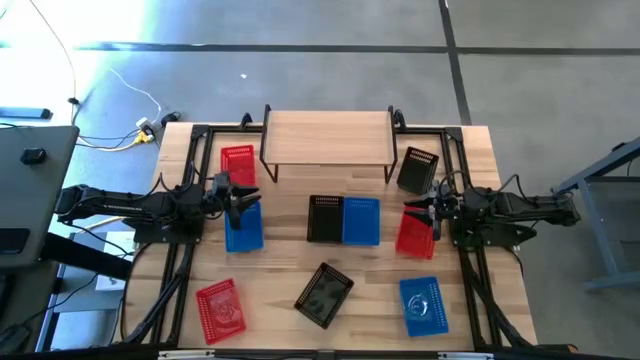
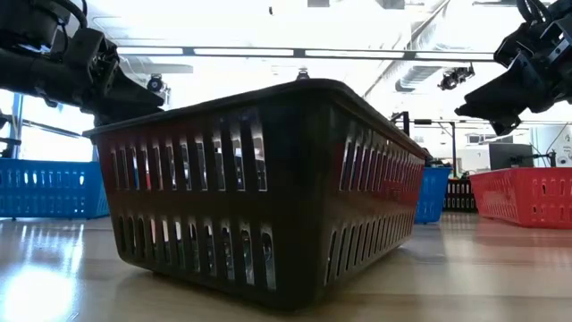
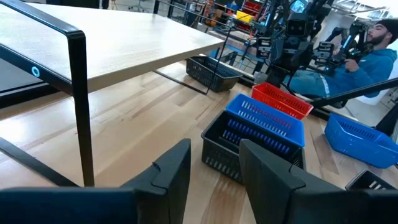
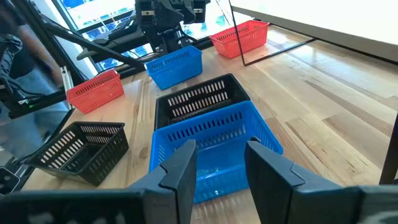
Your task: Stack baskets on shelf by color
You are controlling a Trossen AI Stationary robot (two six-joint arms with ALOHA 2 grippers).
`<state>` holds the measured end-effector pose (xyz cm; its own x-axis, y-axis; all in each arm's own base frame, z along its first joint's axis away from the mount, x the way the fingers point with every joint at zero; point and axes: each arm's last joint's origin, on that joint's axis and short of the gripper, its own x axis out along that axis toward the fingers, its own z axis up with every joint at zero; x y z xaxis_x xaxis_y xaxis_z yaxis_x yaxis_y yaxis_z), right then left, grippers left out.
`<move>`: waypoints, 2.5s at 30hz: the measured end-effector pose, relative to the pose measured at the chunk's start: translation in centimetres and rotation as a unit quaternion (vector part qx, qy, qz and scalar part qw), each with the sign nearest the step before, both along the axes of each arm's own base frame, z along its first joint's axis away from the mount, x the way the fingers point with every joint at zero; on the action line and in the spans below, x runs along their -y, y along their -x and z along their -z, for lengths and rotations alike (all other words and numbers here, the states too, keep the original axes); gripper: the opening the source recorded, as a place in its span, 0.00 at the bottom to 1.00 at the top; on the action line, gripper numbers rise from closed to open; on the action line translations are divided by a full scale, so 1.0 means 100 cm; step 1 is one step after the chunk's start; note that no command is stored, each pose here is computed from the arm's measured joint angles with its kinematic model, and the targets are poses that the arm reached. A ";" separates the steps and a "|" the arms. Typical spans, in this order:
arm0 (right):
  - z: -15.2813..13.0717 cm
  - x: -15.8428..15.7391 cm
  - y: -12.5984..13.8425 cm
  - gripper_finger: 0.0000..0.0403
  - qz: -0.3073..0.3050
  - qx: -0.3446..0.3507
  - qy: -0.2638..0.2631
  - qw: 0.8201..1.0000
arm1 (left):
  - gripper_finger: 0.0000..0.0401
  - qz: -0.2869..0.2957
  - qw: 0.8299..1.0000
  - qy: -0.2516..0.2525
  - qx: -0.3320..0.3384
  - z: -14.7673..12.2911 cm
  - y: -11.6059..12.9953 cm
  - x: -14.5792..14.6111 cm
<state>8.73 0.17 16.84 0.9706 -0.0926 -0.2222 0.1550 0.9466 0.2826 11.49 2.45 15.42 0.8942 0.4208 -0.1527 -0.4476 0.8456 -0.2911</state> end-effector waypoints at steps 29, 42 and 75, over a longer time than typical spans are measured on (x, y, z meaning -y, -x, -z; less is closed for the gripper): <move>0.000 0.000 0.000 0.30 0.000 0.000 0.000 1.000 | 0.32 0.000 1.000 0.000 0.000 0.000 0.000 0.000; 0.000 0.000 0.000 0.30 0.000 0.000 0.000 1.000 | 0.32 0.000 1.000 0.000 0.000 0.000 0.000 0.000; 0.000 0.000 0.000 0.30 0.000 0.000 0.000 1.000 | 0.32 0.004 0.988 0.065 0.139 -0.075 -0.001 0.000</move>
